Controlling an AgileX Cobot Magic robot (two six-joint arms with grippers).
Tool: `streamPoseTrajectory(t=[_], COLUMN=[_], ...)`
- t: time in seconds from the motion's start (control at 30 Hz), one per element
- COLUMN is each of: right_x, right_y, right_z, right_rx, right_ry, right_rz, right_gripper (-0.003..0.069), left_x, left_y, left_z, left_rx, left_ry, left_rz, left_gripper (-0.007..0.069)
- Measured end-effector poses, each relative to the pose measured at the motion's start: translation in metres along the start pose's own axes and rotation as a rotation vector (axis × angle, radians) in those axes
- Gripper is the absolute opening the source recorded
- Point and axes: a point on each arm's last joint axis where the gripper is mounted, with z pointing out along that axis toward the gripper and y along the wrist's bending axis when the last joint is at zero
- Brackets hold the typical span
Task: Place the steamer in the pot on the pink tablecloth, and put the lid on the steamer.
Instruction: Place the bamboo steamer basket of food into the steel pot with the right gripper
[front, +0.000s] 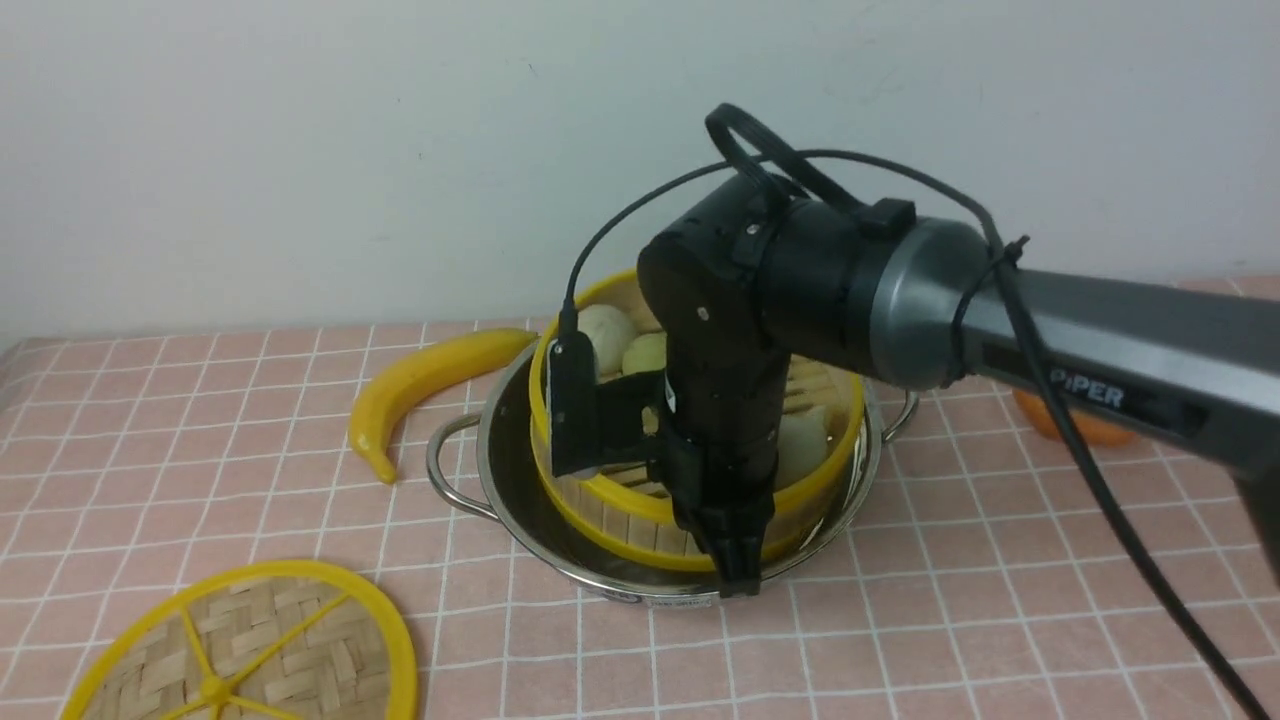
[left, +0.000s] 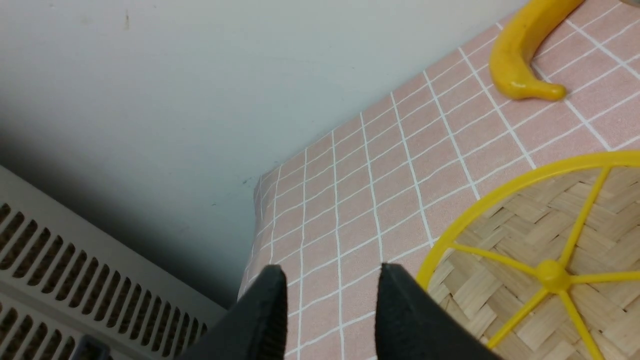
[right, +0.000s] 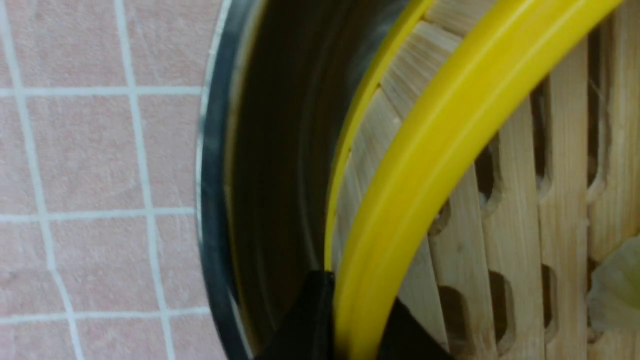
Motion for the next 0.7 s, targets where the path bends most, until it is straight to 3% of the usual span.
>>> streamPoseTrajectory(t=[0.37,0.5,0.53,0.67,0.7], right_x=[-0.002,-0.002,-0.002,0.000,-0.001], right_y=[-0.001,-0.003,-0.003,-0.005,-0.006], right_z=[0.022,0.021,0.021,0.020,0.020], right_rx=[-0.035,-0.030,-0.029,-0.007,-0.004], right_ry=[0.007,-0.002,-0.001,0.007,0.004], right_rz=[0.001,0.023,0.022,0.026,0.027], right_gripper=[0.0083,0.0249,0.0260,0.0465,0.0465], left_x=[0.000,0.000,0.000,0.000,0.000], left_y=[0.000,0.000,0.000,0.000,0.000], left_z=[0.000,0.000,0.000,0.000,0.000], left_rx=[0.000,0.000,0.000,0.000,0.000], left_ry=[0.000,0.000,0.000,0.000,0.000], left_rz=[0.000,0.000,0.000,0.000,0.000], left_gripper=[0.0243,0.0243,0.0243,0.0243,0.0243])
